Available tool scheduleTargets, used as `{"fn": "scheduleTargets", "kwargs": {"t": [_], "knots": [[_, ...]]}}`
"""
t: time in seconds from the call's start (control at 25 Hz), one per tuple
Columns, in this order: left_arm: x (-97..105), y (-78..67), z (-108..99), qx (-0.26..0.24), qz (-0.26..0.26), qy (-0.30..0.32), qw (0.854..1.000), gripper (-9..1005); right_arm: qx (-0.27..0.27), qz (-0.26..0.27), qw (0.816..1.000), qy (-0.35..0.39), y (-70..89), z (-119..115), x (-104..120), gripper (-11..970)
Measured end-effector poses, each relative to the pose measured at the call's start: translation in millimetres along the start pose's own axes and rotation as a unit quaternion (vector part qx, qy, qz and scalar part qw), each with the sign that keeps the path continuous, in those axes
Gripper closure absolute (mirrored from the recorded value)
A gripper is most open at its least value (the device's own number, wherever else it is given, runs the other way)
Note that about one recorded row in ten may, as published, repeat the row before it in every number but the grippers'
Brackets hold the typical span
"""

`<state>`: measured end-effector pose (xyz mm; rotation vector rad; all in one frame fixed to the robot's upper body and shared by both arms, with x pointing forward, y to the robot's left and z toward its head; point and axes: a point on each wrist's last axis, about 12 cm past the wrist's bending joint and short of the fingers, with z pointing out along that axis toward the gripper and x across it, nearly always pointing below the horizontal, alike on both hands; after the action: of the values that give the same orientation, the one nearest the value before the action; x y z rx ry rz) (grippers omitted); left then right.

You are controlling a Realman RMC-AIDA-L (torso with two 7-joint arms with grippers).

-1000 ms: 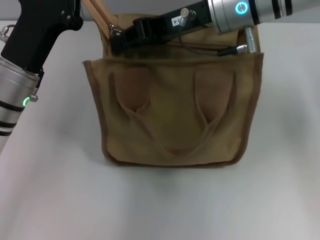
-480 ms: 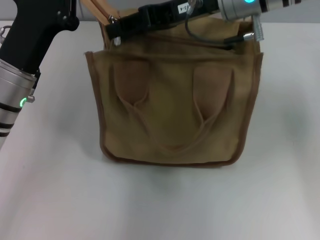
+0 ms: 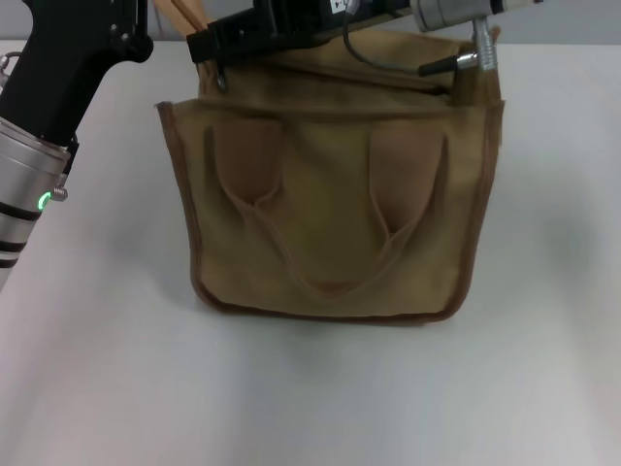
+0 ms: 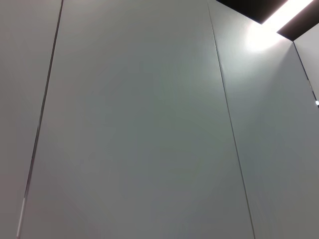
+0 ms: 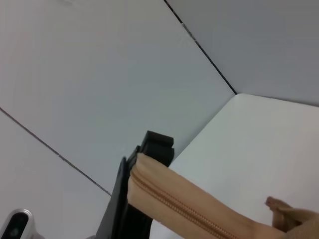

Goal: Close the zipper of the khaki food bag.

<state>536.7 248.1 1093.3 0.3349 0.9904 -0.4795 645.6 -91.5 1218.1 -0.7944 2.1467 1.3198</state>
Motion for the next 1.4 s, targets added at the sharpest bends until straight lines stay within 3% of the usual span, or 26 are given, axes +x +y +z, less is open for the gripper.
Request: {"fn": "scheduleTargets", "kwargs": {"t": [0.32,0.56,0.68,1.08,1.28,1.4], "knots": [[0,-0.3,2,0.002,-0.003,-0.001,1.0,890,0.0,0.021,1.0,0.013,-1.4,5,3,428],[0,-1.3,3,0.005,-0.005,-0.003,1.0,889,0.007,0.022,1.0,0.012,-2.4,8,4,491],[0,-2.1,3,0.006,-0.007,-0.003,1.0,889,0.013,0.017,1.0,0.019,-2.4,12,6,688],[0,-1.8,3,0.004,-0.005,-0.003,1.0,887,0.01,0.0,0.999,0.04,4.9,19,6,828],[0,-1.0,1,0.0,-0.003,-0.001,1.0,886,0.019,-0.016,0.999,0.037,3.7,14,6,822],[0,-0.7,-1,-0.002,-0.004,0.001,1.0,886,0.025,-0.021,0.999,0.036,1.7,10,8,886]]}}
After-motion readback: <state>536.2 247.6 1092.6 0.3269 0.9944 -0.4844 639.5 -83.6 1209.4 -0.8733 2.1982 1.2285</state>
